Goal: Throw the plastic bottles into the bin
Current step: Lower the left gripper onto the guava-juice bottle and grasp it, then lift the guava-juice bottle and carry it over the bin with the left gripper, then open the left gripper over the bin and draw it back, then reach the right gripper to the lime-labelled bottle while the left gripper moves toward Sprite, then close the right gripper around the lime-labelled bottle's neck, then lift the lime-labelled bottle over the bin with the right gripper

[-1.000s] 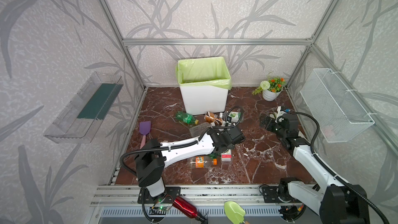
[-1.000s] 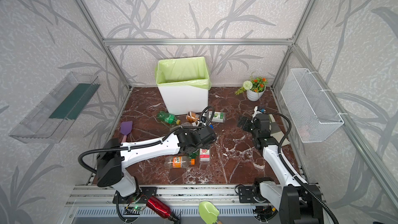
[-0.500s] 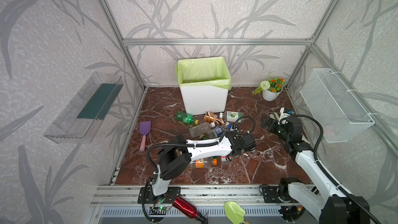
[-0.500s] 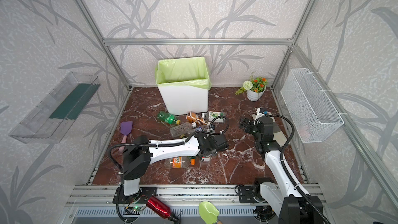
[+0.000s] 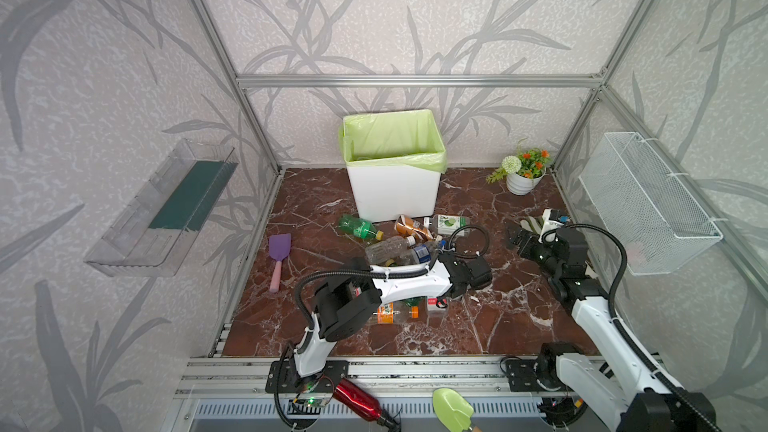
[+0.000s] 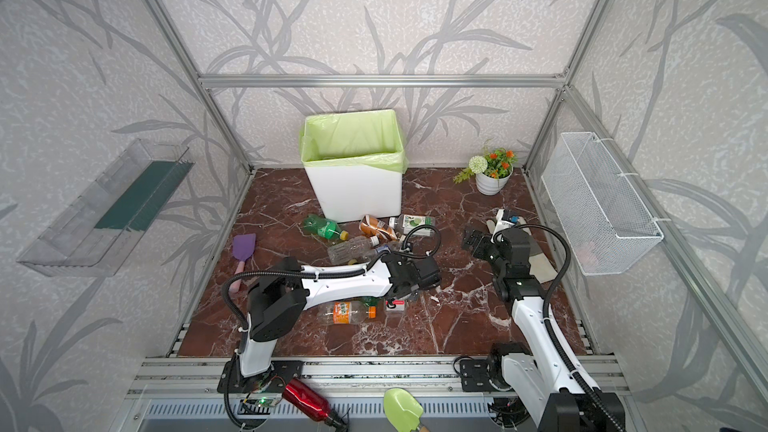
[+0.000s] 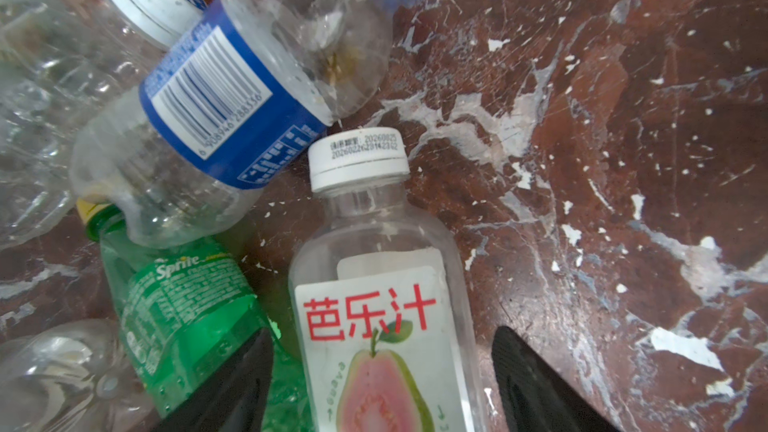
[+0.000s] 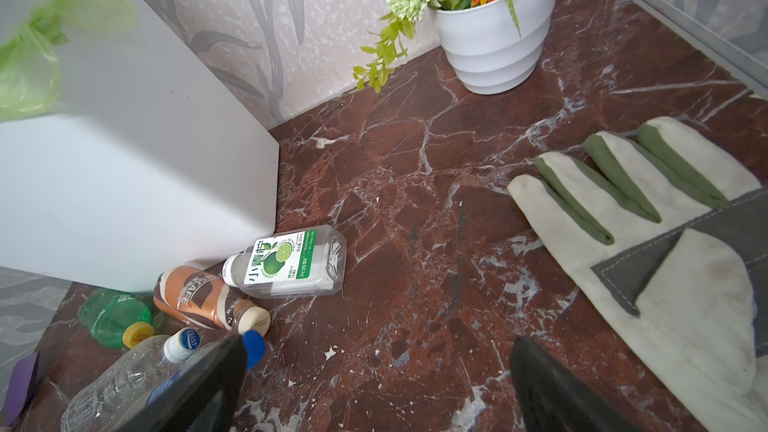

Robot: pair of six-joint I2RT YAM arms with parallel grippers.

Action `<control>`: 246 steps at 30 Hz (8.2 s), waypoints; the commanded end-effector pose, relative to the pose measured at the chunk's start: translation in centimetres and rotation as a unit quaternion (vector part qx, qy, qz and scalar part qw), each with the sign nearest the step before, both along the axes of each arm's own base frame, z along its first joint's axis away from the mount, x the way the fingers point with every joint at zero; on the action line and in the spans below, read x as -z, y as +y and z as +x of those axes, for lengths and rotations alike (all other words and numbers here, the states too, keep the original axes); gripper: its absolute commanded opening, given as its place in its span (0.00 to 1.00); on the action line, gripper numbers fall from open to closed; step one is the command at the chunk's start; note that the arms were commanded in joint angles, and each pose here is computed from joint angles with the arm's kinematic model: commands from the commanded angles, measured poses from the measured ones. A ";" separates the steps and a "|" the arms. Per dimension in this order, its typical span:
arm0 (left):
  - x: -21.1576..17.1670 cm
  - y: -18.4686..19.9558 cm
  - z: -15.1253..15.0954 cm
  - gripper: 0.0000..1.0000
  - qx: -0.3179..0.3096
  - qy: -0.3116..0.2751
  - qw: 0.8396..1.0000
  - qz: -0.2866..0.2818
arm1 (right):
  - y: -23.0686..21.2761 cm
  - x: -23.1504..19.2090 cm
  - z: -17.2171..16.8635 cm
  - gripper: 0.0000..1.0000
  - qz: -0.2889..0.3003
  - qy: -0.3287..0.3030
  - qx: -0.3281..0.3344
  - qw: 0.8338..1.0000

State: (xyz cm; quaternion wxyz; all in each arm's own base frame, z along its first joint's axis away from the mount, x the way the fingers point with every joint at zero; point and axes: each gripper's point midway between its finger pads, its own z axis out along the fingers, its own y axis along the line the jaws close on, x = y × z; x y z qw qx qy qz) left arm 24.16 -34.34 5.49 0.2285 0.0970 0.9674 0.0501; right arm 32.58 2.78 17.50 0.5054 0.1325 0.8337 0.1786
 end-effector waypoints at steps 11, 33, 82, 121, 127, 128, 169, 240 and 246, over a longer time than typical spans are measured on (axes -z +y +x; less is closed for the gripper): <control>3.5 -0.8 0.6 0.78 0.015 0.056 0.998 -0.036 | -0.7 -0.4 -1.2 0.99 -0.027 -0.007 0.005 1.000; -7.6 -4.3 2.4 0.44 0.107 -0.029 0.985 -0.134 | -0.8 0.7 0.2 0.99 -0.025 0.011 0.003 1.000; -49.5 14.4 18.9 0.99 0.091 -0.566 0.815 -0.085 | 1.8 -0.6 3.0 0.99 0.052 0.002 -0.046 0.998; -17.7 30.4 6.5 0.99 -0.195 -0.362 0.904 -0.117 | 15.0 7.6 11.2 0.99 -0.201 0.043 -0.379 0.902; -16.7 30.1 6.9 0.99 -0.198 -0.345 0.909 -0.122 | 16.6 8.7 11.9 0.99 -0.227 0.063 -0.416 0.878; -16.6 30.1 7.0 0.99 -0.197 -0.345 0.909 -0.125 | 16.8 8.8 11.9 0.99 -0.233 0.065 -0.424 0.873; -15.6 30.4 7.7 0.99 -0.214 -0.326 0.905 -0.167 | 9.3 11.5 6.9 0.57 -0.363 0.295 -0.358 0.808; -9.5 34.2 6.4 0.99 -0.301 -0.259 0.907 -0.139 | 23.6 -32.6 11.8 0.53 -0.113 -0.308 -0.294 0.898; -9.4 34.5 6.4 0.99 -0.303 -0.248 0.910 -0.135 | 32.2 -24.9 16.0 0.82 -0.156 -0.183 -0.382 0.892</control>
